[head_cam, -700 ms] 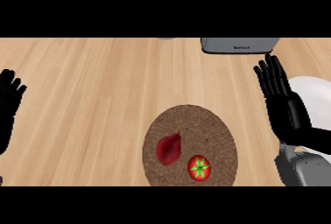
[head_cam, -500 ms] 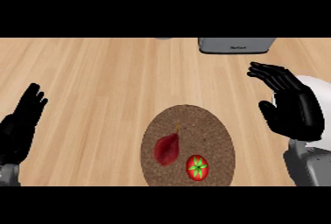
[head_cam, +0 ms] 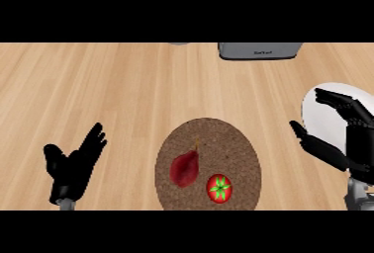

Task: Pick the tomato from the placemat and place it in the plate

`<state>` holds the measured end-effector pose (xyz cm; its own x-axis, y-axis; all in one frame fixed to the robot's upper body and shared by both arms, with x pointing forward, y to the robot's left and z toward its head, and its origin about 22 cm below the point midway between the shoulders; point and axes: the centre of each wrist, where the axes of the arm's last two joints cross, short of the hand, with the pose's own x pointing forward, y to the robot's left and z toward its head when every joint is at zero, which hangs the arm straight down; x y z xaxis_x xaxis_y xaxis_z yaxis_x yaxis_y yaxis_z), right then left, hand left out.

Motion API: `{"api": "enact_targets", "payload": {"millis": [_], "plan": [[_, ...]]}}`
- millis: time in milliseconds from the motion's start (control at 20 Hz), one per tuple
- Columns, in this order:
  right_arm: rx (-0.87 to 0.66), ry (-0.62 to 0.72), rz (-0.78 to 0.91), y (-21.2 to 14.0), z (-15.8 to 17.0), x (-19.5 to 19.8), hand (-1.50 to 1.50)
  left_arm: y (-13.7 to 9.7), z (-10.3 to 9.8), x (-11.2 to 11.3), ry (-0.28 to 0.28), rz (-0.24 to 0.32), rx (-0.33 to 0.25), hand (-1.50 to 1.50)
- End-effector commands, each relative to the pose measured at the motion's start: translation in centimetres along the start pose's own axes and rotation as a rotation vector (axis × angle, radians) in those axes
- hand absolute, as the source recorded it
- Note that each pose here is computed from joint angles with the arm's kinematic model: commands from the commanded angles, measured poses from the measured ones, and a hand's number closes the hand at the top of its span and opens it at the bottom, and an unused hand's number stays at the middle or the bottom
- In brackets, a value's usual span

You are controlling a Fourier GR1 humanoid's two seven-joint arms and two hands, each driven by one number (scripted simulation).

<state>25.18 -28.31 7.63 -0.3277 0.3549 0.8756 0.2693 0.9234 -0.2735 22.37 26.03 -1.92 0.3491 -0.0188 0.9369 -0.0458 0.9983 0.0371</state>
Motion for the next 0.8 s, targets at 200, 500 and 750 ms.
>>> {"api": "enact_targets", "payload": {"millis": [200, 500, 750], "plan": [[0.057, -0.028, 0.056, -2.4, 4.6, 3.0, -1.50, -1.0, -1.8, 0.0, 0.047, 0.010, -0.049, 0.00], [0.401, 0.117, 0.359, -3.6, 5.5, 4.3, -1.50, -2.7, -0.8, -1.2, 0.020, 0.000, -0.039, 0.00], [0.547, 0.168, 0.467, -2.3, 5.5, 7.7, -1.50, -1.6, -1.8, -1.4, 0.032, 0.024, -0.045, 0.00]]}}
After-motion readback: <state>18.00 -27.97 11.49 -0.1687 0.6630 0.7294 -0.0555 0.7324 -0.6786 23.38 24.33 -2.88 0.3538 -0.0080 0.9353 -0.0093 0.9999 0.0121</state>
